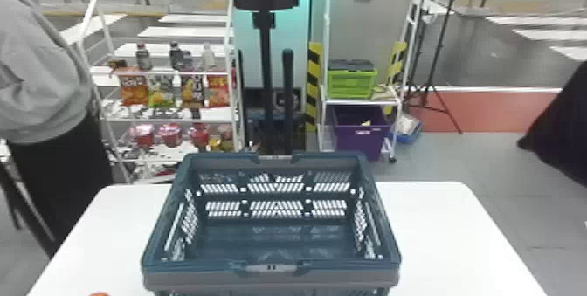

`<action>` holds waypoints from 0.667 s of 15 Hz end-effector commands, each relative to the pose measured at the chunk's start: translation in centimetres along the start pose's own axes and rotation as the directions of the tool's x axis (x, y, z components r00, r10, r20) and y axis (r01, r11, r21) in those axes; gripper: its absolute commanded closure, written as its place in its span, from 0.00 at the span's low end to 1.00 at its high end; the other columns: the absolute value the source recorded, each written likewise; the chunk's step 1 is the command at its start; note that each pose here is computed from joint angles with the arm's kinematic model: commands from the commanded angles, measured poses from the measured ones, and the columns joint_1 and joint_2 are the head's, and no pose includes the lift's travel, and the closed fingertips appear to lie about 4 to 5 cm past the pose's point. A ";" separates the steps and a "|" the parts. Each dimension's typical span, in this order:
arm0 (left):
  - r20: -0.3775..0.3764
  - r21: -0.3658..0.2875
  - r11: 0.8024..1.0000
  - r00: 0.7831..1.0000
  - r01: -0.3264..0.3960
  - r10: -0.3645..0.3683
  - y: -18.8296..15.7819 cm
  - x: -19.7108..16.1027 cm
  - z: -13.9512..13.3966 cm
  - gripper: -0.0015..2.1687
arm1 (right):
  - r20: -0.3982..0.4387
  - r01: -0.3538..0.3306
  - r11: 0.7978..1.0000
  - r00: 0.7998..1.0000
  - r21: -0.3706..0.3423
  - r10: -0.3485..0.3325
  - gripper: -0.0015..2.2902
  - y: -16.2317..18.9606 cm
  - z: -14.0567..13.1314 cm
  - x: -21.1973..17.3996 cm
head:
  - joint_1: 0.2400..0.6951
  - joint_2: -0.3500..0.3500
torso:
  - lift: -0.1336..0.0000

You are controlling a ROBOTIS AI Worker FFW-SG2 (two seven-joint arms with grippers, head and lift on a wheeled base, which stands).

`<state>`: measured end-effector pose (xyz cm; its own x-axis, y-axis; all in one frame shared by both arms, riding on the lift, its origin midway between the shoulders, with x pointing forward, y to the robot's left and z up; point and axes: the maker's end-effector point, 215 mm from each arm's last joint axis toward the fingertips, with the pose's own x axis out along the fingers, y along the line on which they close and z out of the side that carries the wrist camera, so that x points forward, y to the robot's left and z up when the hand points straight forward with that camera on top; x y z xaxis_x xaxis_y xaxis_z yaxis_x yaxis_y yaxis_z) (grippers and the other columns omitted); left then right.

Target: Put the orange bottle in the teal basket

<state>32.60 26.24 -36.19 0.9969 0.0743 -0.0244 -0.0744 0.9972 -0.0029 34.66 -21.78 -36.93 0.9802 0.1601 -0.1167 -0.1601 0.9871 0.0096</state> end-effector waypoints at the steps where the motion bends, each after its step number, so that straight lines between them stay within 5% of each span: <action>1: 0.003 0.004 1.000 1.000 0.000 0.000 0.1 0.1 0.1 0.24 | 0.000 0.001 1.000 1.000 0.000 -0.001 0.06 0.0 0.0 0.0 | 0.57 0.50 | 1.00; 10: 0.005 0.014 1.000 1.000 0.006 -0.006 0.0 0.6 0.6 0.24 | -0.001 0.006 1.000 1.000 0.001 -0.006 0.06 -0.1 -0.1 0.1 | 0.57 0.50 | 1.00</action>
<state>33.06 26.29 -35.93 0.9974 0.0686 -0.0215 -0.0684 0.9976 0.0071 34.73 -21.82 -37.10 0.9809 0.1547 -0.1179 -0.1546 0.9879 0.0105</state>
